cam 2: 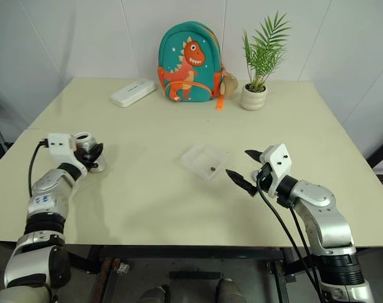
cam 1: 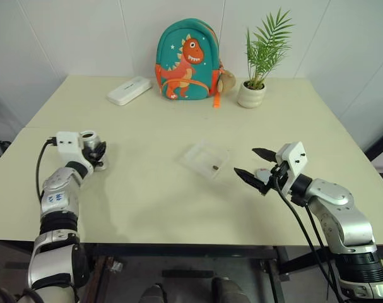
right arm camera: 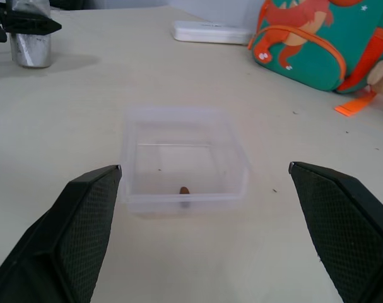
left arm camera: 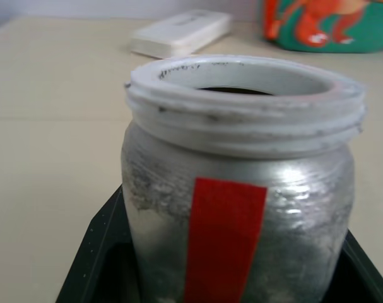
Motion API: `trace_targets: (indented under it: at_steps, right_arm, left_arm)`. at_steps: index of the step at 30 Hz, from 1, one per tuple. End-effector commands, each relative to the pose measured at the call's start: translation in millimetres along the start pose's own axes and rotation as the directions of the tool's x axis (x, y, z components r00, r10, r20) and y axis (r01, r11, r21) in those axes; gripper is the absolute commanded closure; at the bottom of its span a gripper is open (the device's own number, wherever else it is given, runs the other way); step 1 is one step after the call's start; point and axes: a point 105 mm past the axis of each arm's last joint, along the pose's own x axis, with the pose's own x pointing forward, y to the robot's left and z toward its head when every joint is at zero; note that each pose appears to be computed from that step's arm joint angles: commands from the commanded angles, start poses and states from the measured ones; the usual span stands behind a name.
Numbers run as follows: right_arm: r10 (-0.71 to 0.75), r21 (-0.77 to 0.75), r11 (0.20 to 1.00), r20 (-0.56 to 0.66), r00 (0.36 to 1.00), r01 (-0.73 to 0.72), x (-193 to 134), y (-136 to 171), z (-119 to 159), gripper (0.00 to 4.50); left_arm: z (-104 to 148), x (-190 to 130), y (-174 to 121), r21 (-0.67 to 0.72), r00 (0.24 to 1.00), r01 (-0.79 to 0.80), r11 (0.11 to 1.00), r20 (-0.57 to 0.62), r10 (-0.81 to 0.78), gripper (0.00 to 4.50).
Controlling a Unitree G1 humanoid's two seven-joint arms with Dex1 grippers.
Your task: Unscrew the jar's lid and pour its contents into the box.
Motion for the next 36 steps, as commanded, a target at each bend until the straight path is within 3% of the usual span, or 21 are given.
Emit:
trace_targets:
  at_steps: [1, 8, 14, 19, 31, 34, 36]
  right_arm:
    - [0.027, -0.026, 0.999, 0.067, 0.997, -0.025, 1.5, -1.3, 15.1, 0.00]
    - [0.174, -0.044, 0.985, 0.146, 0.974, -0.169, 5.0, 12.5, 38.7, 0.00]
    - [0.380, -0.105, 0.924, 0.178, 0.908, -0.367, 4.7, 46.1, 60.4, 0.00]
    - [0.463, -0.153, 0.885, 0.174, 0.869, -0.441, 2.4, 57.8, 71.8, 0.00]
    - [0.470, -0.162, 0.879, 0.127, 0.874, -0.449, -10.9, 54.1, 67.1, 0.00]
    - [0.457, -0.158, 0.885, 0.118, 0.881, -0.438, -18.2, 50.3, 64.4, 0.00]
    - [0.458, -0.169, 0.883, 0.104, 0.883, -0.438, -22.3, 47.0, 63.2, 0.00]
  left_arm:
    - [12.7, -5.5, 10.0, 0.000, 0.998, -0.030, 1.000, 0.059, 0.030, 2.15]
    - [11.1, -12.5, 11.6, 0.012, 0.998, -0.014, 1.000, 0.055, 0.013, 0.08]
    - [13.2, -17.7, 10.6, 0.072, 0.999, 0.006, 0.997, 0.039, -0.009, 0.03]
    - [4.6, -27.6, 9.7, 0.123, 0.999, 0.039, 0.992, -0.018, -0.037, 0.03]
    - [-18.7, -86.0, 35.7, 0.222, 0.981, 0.079, 0.972, -0.188, -0.037, 0.03]
    - [-15.2, -106.2, 25.2, 0.471, 0.955, 0.267, 0.841, -0.249, -0.163, 0.03]
    - [-13.6, -118.6, 17.2, 0.545, 0.920, 0.386, 0.744, -0.283, -0.270, 0.03]
